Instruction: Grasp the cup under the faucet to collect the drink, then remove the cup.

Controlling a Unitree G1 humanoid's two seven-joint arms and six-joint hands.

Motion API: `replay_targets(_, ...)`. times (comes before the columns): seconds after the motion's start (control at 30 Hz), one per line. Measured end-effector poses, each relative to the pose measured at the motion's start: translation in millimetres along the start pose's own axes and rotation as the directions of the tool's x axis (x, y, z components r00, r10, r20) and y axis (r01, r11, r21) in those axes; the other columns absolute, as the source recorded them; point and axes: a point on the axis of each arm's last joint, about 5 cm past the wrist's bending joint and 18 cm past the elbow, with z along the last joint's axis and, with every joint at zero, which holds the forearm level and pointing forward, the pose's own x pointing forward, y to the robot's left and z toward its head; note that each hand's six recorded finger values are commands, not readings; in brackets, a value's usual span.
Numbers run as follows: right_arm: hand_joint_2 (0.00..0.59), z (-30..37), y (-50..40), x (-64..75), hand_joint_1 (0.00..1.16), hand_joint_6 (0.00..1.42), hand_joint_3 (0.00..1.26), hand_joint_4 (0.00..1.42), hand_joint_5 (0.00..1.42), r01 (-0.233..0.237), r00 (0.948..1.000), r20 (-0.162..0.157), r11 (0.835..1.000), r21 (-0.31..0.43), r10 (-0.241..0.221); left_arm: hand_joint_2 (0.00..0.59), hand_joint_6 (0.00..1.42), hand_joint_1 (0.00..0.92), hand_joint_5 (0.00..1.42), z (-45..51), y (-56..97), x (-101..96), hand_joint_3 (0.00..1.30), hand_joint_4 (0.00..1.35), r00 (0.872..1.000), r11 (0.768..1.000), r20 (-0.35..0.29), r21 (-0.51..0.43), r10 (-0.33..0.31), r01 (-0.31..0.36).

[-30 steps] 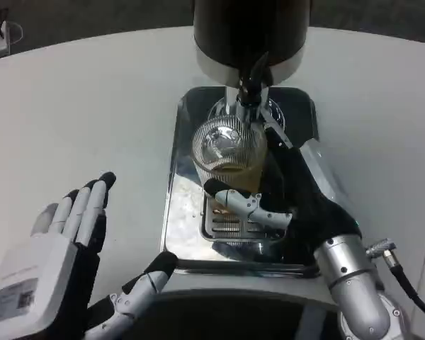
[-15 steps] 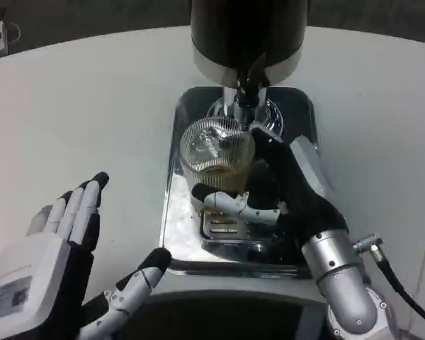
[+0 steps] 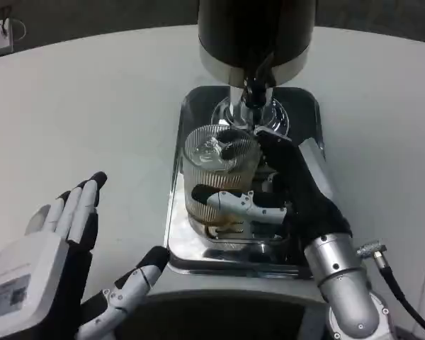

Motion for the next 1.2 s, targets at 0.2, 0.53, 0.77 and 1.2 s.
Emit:
replay_targets(0.2,0.198,-0.8,-1.9,-2.8,1.11,1.42,0.80,1.05,1.20,0.024,0.9997,-0.004,1.000,0.006,-0.024,0.184,0.00,0.000,0.00,0.7,0.0,1.0,0.00,0.00,1.000,1.000,0.005,-0.002,0.003,-0.003)
replay_targets(0.53,0.167,6.1,-7.9,-14.0,1.11,1.42,0.83,1.05,1.20,0.040,0.9988,0.026,0.999,0.035,-0.041,0.184,0.00,0.000,0.00,3.6,-1.5,3.7,0.00,0.00,1.000,1.000,0.024,-0.013,0.001,-0.001)
replay_targets(0.77,0.144,9.3,-4.6,-25.1,1.12,1.42,0.83,1.06,1.20,-0.025,0.9993,0.030,0.999,0.038,0.024,0.184,0.00,0.000,0.00,3.5,-2.6,5.1,0.00,0.00,1.000,1.000,0.026,-0.019,-0.001,0.002)
replay_targets(1.2,0.132,13.8,-5.3,-42.5,1.12,1.42,0.84,1.06,1.20,-0.055,0.9978,0.037,0.998,0.025,0.054,0.184,0.00,0.000,0.00,1.6,-4.3,-0.3,0.00,0.00,1.000,1.000,0.018,-0.016,-0.021,0.022)
